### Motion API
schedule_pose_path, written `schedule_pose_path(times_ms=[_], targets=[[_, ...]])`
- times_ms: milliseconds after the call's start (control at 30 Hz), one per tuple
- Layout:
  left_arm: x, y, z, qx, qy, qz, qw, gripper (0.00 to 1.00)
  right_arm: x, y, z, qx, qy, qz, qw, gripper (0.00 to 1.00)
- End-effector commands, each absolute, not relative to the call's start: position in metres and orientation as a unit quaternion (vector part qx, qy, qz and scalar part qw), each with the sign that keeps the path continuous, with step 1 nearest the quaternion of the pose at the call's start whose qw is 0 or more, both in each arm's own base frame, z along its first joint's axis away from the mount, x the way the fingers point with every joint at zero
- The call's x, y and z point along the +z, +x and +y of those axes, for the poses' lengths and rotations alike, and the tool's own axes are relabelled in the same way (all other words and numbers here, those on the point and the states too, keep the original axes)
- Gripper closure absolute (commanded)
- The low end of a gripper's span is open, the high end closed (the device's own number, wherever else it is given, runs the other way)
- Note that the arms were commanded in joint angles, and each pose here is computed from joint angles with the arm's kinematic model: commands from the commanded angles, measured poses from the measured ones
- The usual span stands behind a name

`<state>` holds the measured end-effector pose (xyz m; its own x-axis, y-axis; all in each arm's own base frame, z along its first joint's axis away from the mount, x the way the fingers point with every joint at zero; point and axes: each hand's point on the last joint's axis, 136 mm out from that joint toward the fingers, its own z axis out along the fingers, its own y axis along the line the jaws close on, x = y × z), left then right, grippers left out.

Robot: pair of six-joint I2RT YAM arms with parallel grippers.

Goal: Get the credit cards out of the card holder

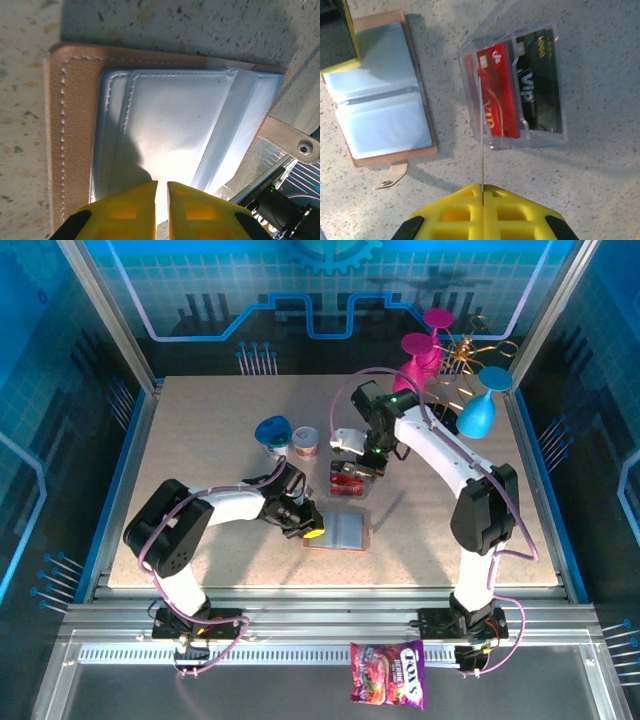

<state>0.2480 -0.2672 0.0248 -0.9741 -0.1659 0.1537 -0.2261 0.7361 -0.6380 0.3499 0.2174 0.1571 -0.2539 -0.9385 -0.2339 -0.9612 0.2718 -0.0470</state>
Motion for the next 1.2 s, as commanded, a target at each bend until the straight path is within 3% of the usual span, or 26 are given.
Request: schedule_pose_path(times_ms=[0, 467, 1167], targets=[[0.026, 0.239, -0.262, 0.341, 0.114, -0.932, 0.046, 0.86, 0.155, 0.356, 0.220, 0.066, -0.618, 0.777, 0.098, 1.00], [0.025, 0.232, -0.254, 0.333, 0.125, -0.934, 0.044, 0.86, 0.142, 0.389, 0.229, 0.057, -0.641, 0.763, 0.068, 1.00], [0.028, 0.234, -0.254, 0.329, 0.130, -0.934, 0.043, 0.86, 0.097, 0.391, 0.229, 0.068, -0.662, 0.746, 0.008, 1.00]])
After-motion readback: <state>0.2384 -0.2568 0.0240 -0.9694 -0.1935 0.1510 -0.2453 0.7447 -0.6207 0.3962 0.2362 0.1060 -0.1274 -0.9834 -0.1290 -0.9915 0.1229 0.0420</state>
